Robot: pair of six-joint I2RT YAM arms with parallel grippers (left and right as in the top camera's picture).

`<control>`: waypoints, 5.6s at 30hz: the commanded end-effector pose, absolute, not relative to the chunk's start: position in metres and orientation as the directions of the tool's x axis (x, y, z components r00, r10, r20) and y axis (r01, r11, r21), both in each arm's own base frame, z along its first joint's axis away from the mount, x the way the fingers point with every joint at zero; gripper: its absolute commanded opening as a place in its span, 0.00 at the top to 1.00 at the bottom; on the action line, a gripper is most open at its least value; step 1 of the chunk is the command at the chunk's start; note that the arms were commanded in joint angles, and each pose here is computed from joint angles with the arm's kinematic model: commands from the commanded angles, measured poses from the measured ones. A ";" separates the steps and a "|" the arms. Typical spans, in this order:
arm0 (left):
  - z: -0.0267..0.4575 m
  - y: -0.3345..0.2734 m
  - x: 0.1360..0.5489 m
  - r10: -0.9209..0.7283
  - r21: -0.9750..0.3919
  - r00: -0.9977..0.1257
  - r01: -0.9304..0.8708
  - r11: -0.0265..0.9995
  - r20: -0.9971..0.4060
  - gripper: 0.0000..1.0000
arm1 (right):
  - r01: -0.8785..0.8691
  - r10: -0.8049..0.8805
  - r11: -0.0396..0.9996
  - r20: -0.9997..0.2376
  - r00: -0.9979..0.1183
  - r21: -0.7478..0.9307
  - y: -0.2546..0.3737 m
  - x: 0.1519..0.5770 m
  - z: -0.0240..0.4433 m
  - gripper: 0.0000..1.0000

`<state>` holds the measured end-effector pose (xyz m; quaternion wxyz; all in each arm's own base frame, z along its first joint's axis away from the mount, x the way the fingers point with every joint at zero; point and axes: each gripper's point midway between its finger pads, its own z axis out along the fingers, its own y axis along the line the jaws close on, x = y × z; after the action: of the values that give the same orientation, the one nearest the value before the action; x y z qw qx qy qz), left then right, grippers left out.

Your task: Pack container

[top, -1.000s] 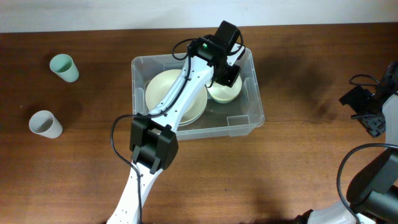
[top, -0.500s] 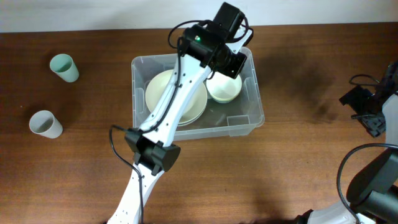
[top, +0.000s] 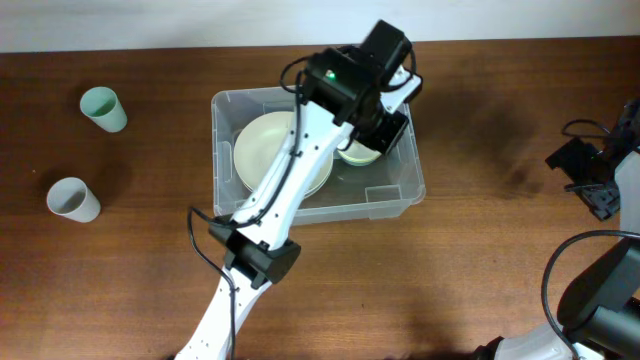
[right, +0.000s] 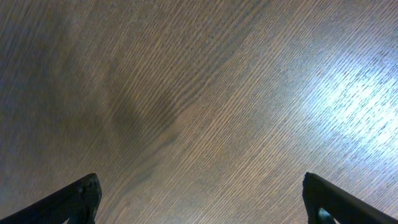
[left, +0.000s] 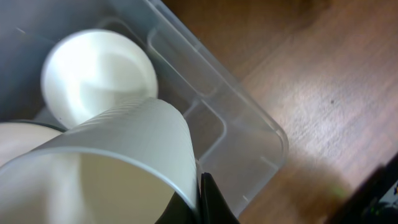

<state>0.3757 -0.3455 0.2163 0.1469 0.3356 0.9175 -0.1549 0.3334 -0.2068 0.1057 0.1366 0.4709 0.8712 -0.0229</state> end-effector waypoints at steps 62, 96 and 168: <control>0.085 -0.327 0.387 0.551 -0.062 -0.827 0.559 0.827 -0.112 0.87 | 0.828 0.814 0.553 -0.266 -0.516 0.088 -0.207 0.333 0.108 0.01; 0.274 -0.242 0.448 0.293 0.123 -0.775 0.272 0.955 -0.560 0.01 | 0.828 0.814 0.553 -0.266 -0.516 0.089 -0.207 0.334 0.108 0.01; 0.069 0.209 0.404 -0.698 0.131 -0.716 -0.692 0.710 0.010 0.71 | 0.828 0.814 0.553 -0.266 -0.516 0.089 -0.207 0.334 0.108 0.01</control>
<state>0.4044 0.2070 0.0548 -0.0436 -0.3758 0.9241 0.0545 0.3334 -0.2069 0.1057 0.1365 0.4709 0.8712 -0.0230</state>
